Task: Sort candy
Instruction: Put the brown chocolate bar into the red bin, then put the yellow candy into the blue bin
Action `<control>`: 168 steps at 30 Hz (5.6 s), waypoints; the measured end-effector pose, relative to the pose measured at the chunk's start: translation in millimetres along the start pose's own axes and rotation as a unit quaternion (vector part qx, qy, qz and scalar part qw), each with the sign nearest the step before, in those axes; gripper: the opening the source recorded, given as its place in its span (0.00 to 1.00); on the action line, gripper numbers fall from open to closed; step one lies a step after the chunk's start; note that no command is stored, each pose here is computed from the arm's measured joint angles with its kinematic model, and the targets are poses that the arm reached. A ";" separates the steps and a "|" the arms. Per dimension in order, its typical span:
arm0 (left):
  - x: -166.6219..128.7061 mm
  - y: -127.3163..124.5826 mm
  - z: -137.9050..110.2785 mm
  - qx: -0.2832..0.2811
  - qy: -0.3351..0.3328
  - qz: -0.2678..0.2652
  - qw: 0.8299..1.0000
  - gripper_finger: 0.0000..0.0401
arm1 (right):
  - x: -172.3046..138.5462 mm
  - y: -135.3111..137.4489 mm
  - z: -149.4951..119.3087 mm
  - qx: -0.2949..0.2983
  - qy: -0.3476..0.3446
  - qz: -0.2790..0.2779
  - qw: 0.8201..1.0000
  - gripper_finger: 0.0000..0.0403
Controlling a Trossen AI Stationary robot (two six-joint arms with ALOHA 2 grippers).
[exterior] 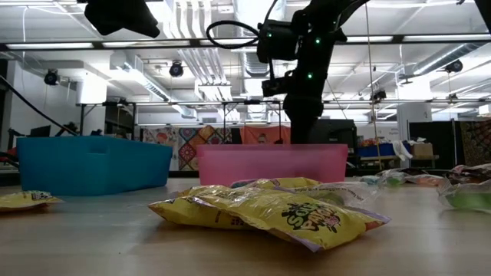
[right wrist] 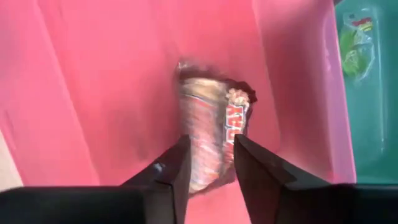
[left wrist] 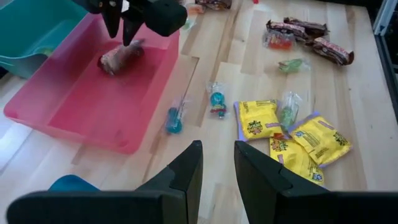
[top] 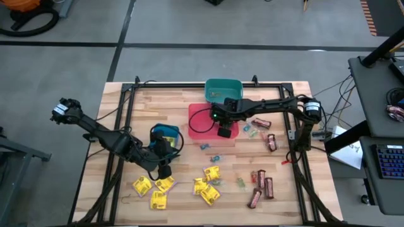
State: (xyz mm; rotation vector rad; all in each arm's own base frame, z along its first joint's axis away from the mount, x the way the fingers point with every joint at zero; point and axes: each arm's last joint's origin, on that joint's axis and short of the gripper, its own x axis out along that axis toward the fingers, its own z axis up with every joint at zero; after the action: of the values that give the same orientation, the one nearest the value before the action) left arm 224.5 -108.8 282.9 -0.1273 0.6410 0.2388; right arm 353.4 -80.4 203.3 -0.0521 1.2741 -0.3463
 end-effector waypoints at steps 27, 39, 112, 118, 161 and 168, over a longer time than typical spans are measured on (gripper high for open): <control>4.1 -4.0 -6.7 -0.045 0.057 -0.042 0.996 0.19 | -106.9 21.1 -16.1 0.052 -0.127 0.085 0.987 0.36; 10.5 -54.0 -51.0 -0.140 0.275 -0.165 0.937 0.19 | -141.2 71.4 -40.0 0.004 -0.129 0.132 0.983 0.36; 102.9 -116.0 -106.5 -0.163 0.336 0.180 0.910 0.02 | -147.1 97.9 -51.4 -0.043 -0.107 0.171 0.979 0.37; 87.7 -116.2 -90.4 -0.147 0.338 0.141 0.919 0.01 | -147.2 98.1 -51.5 -0.043 -0.107 0.171 0.979 0.37; 29.4 59.1 20.7 0.066 0.301 0.148 0.940 0.00 | -147.2 98.2 -51.3 -0.061 -0.112 0.165 0.978 0.37; 29.9 73.3 -0.4 0.123 0.338 0.142 0.922 0.00 | -147.3 98.2 -50.8 -0.053 -0.113 0.166 0.978 0.37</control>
State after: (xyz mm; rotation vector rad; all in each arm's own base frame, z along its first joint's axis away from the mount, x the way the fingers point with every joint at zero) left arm 228.5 -32.7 261.3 0.1377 1.3763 0.3962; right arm 291.1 62.0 302.2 0.0311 1.0517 0.0158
